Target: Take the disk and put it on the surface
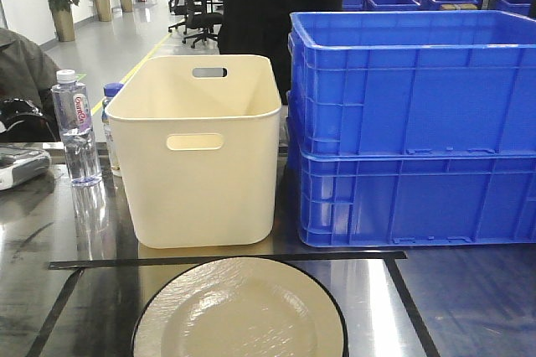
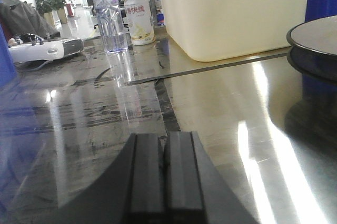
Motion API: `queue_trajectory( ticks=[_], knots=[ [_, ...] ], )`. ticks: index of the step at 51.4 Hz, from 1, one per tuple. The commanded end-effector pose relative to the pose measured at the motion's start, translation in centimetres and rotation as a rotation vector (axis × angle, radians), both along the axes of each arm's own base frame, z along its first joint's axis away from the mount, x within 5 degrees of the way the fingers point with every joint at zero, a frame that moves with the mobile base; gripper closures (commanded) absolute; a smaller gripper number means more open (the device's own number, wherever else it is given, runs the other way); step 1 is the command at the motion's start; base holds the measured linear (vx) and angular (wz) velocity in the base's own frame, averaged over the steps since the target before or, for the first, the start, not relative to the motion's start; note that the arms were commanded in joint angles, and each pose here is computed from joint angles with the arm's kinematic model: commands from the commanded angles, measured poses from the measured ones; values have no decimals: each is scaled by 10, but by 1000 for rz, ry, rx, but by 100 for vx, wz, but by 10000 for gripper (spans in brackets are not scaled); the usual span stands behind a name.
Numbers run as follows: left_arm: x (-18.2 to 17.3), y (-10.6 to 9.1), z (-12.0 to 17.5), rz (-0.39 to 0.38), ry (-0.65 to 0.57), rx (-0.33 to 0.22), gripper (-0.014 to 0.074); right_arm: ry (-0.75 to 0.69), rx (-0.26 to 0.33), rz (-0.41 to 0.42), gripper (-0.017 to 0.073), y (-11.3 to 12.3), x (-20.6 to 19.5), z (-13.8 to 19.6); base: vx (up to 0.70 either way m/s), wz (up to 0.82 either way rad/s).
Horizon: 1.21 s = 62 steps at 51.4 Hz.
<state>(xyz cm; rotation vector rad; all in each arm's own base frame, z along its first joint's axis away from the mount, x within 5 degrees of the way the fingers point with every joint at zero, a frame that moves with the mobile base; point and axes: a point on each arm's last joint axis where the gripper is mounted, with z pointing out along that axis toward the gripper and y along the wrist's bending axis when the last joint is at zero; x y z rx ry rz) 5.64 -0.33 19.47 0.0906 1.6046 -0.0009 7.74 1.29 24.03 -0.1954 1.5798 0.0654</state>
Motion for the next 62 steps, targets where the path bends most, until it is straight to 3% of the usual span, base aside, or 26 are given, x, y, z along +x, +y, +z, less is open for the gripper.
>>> queue_trajectory(
  ticks=[1,9,12,62],
  knots=[
    [0,0,4,0,-81,-13,601,-88,8,0,568,-1,-8,-10,0,0],
    [0,0,4,0,-81,-13,601,-111,48,1,568,-3,-21,-40,0,0],
    [0,0,4,0,-80,-13,601,-77,38,-1,568,-4,-22,-42,0,0],
    [0,0,3,0,-78,-13,601,-76,41,-1,568,-4,-21,-42,0,0]
  ],
)
